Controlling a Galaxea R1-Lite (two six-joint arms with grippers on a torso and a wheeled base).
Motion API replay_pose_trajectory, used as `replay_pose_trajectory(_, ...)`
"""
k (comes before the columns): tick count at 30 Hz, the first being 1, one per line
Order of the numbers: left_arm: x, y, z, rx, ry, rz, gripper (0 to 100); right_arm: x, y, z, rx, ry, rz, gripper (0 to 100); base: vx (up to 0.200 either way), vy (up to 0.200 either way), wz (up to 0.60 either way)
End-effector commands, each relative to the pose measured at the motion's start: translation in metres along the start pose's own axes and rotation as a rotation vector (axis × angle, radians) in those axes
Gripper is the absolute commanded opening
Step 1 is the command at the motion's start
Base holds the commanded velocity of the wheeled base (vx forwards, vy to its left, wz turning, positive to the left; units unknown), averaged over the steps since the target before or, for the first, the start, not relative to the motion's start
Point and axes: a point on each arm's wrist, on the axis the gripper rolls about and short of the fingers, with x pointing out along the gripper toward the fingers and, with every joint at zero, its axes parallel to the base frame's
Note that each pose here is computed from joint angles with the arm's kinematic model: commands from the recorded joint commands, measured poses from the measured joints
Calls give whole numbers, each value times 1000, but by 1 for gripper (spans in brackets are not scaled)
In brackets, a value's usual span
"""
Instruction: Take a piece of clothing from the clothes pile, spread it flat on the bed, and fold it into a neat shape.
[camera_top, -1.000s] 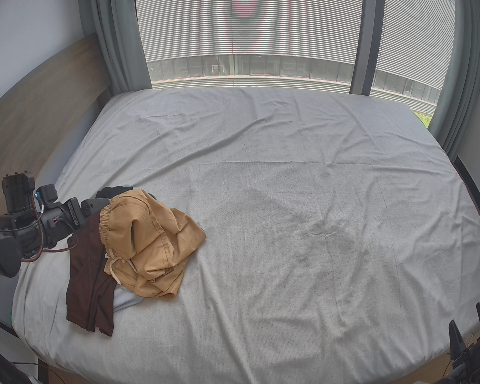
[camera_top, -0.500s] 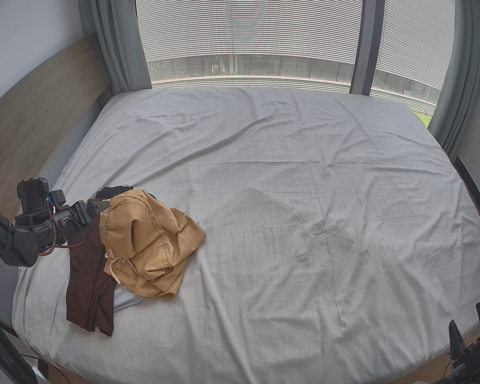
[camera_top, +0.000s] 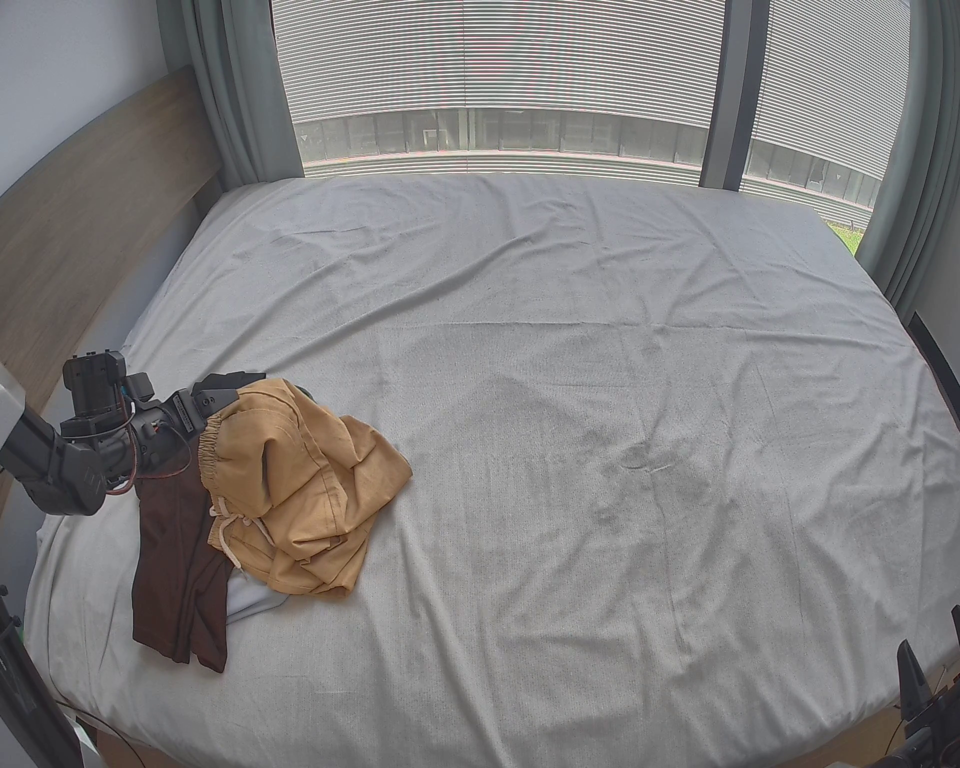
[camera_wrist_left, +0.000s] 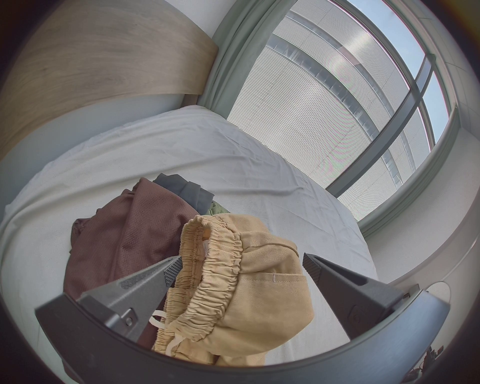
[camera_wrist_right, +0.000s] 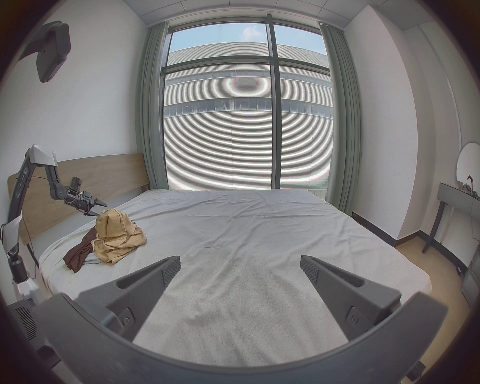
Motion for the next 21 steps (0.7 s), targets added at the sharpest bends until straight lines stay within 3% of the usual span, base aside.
replay_pose_trajectory(1,10,0,-4,-10,19,-17,100,0,0,-5,0,2,1,100,0,0,0)
replay_pose_trajectory(21,13,-28,-9,-70,59,-146,100,0,0,-5,0,0,-1,100,0,0,0)
